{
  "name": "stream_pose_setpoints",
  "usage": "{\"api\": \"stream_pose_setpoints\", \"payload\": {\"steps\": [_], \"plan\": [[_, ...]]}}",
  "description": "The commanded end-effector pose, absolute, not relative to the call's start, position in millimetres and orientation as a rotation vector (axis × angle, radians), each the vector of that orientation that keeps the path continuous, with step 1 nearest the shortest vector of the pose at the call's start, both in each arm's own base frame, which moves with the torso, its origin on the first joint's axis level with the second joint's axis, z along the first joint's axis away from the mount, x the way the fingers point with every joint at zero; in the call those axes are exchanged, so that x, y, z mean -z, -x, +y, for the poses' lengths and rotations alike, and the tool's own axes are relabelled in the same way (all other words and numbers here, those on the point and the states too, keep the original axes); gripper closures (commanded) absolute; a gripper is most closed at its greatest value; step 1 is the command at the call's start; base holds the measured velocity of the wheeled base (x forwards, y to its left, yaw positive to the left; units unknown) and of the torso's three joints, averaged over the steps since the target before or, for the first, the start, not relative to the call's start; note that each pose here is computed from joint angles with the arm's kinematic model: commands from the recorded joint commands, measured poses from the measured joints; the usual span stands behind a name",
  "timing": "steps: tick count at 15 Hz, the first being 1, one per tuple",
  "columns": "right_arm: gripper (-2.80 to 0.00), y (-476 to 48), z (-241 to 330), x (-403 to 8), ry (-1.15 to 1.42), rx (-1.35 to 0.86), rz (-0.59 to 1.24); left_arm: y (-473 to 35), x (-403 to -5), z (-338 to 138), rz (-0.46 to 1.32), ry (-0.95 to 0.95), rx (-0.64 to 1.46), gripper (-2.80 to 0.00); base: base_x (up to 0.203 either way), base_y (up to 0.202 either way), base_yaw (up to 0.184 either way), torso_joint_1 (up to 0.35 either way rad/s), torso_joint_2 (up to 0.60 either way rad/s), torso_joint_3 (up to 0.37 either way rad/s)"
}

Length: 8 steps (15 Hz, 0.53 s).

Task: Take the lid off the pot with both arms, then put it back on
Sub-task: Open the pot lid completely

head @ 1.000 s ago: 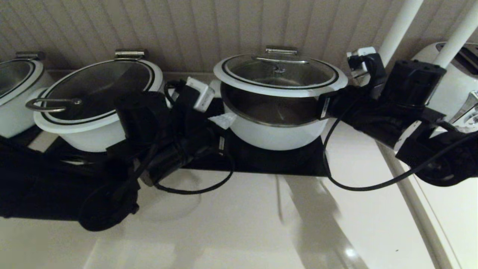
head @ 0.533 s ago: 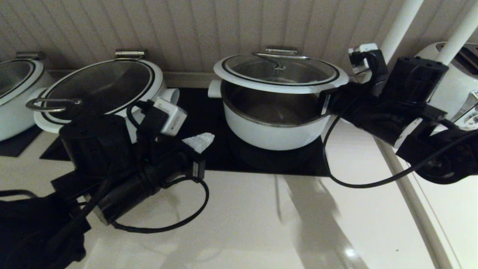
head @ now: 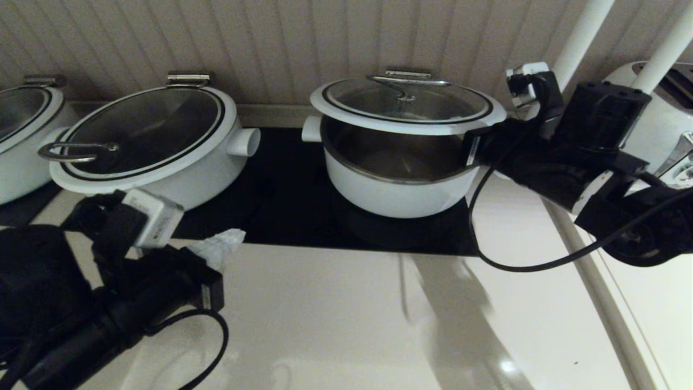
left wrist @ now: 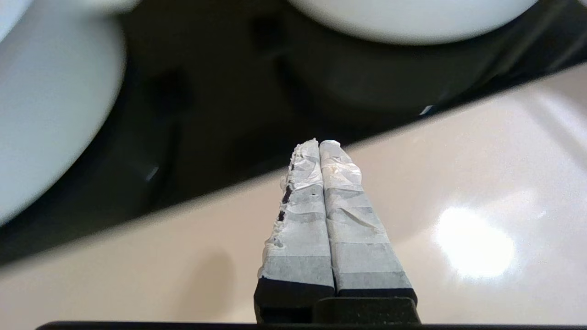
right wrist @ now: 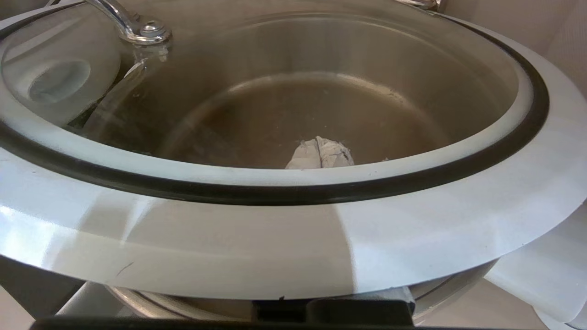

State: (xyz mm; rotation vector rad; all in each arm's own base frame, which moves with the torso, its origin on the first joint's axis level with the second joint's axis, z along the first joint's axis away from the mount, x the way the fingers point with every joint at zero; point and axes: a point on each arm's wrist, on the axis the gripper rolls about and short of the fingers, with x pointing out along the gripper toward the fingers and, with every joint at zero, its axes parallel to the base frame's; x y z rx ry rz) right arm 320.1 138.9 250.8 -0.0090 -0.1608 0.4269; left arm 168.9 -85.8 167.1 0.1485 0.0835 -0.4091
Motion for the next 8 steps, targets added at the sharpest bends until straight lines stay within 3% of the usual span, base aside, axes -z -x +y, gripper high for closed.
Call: {"api": "stream_pose_setpoints", "payload": {"steps": [1, 8], "plan": [[0.0, -321, 136, -253, 0.008, -0.418, -0.173, -144, -163, -63, 0.062, -0.127, 0.35, 0.0, 0.0, 0.0, 0.0, 0.0, 0.0, 0.0], [0.0, -325, 133, -258, 0.007, -0.406, -0.191, -115, -149, -37, 0.069, -0.092, 0.249, 0.0, 0.0, 0.0, 0.0, 0.0, 0.0, 0.0]]}}
